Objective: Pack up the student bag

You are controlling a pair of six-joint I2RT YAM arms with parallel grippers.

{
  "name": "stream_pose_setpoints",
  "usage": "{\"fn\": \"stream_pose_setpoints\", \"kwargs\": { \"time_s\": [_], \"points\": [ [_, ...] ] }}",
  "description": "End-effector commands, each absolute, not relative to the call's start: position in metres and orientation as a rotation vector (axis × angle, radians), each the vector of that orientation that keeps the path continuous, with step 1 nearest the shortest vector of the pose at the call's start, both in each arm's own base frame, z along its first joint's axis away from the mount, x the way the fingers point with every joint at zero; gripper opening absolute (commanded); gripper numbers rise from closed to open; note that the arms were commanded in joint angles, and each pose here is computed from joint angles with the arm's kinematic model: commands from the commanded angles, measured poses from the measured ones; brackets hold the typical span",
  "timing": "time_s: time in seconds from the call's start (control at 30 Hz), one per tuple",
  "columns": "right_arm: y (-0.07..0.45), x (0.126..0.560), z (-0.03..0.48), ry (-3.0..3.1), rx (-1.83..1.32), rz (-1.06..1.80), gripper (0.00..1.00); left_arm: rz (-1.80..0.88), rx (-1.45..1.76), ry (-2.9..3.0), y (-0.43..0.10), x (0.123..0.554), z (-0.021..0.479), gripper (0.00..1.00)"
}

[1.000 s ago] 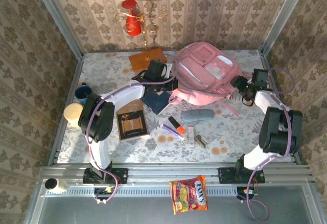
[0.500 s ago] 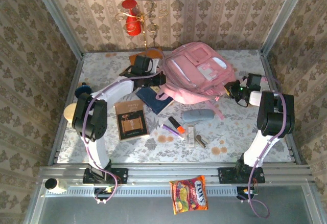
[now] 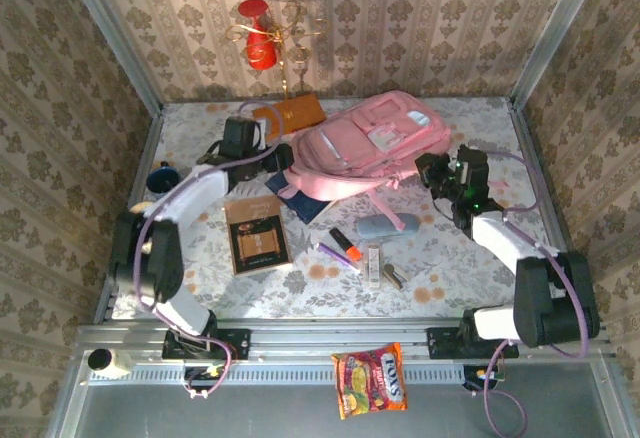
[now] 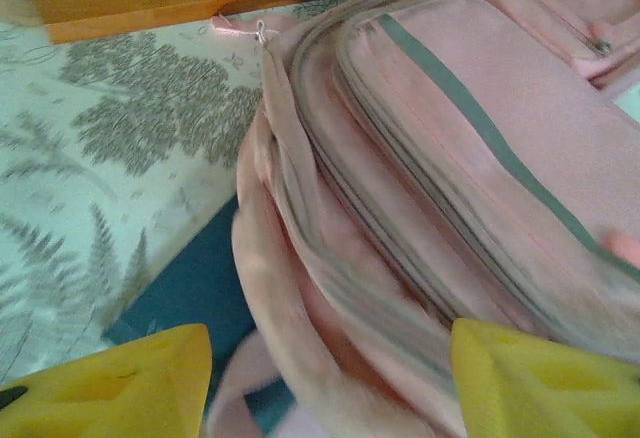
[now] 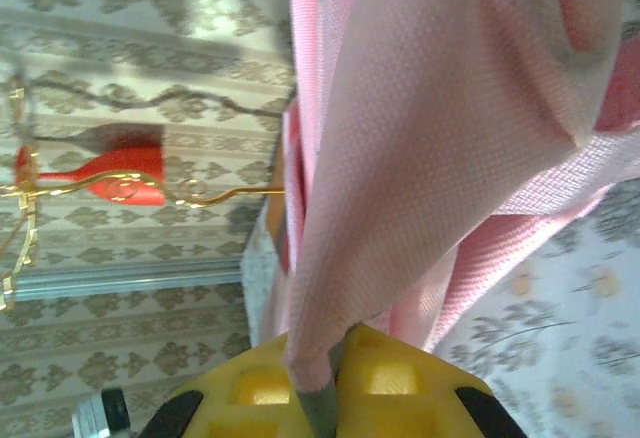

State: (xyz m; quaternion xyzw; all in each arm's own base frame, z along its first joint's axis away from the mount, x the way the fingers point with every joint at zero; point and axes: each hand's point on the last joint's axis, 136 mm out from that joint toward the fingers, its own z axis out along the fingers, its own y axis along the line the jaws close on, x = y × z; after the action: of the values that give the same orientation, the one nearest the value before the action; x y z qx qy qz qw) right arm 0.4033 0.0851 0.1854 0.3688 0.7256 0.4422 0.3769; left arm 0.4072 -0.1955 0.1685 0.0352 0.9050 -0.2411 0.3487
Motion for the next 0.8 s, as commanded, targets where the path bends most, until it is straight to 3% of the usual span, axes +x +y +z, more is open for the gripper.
{"fn": "stream_pose_setpoints", "kwargs": {
  "time_s": [0.0,0.13,0.3,0.53,0.77],
  "points": [
    [0.088,0.402,0.222,1.71,0.976,1.13,0.03,-0.61,0.187,2.193,-0.208,0.365,0.219,0.65],
    [0.103,0.399,0.242,1.68,0.938,1.137,0.03,-0.752,0.449,2.085,-0.274,0.291,0.232,0.6],
    [0.119,0.397,0.259,1.687,0.883,1.153,0.03,-0.88,0.659,2.009,-0.342,0.241,0.215,0.47],
    [0.126,0.397,0.269,1.685,0.855,1.169,0.03,-0.837,0.788,1.898,-0.405,0.246,0.195,0.37],
    [0.127,0.394,0.273,1.684,0.843,1.177,0.02,-0.678,0.74,1.865,-0.418,0.283,0.178,0.36]
  ]
}}
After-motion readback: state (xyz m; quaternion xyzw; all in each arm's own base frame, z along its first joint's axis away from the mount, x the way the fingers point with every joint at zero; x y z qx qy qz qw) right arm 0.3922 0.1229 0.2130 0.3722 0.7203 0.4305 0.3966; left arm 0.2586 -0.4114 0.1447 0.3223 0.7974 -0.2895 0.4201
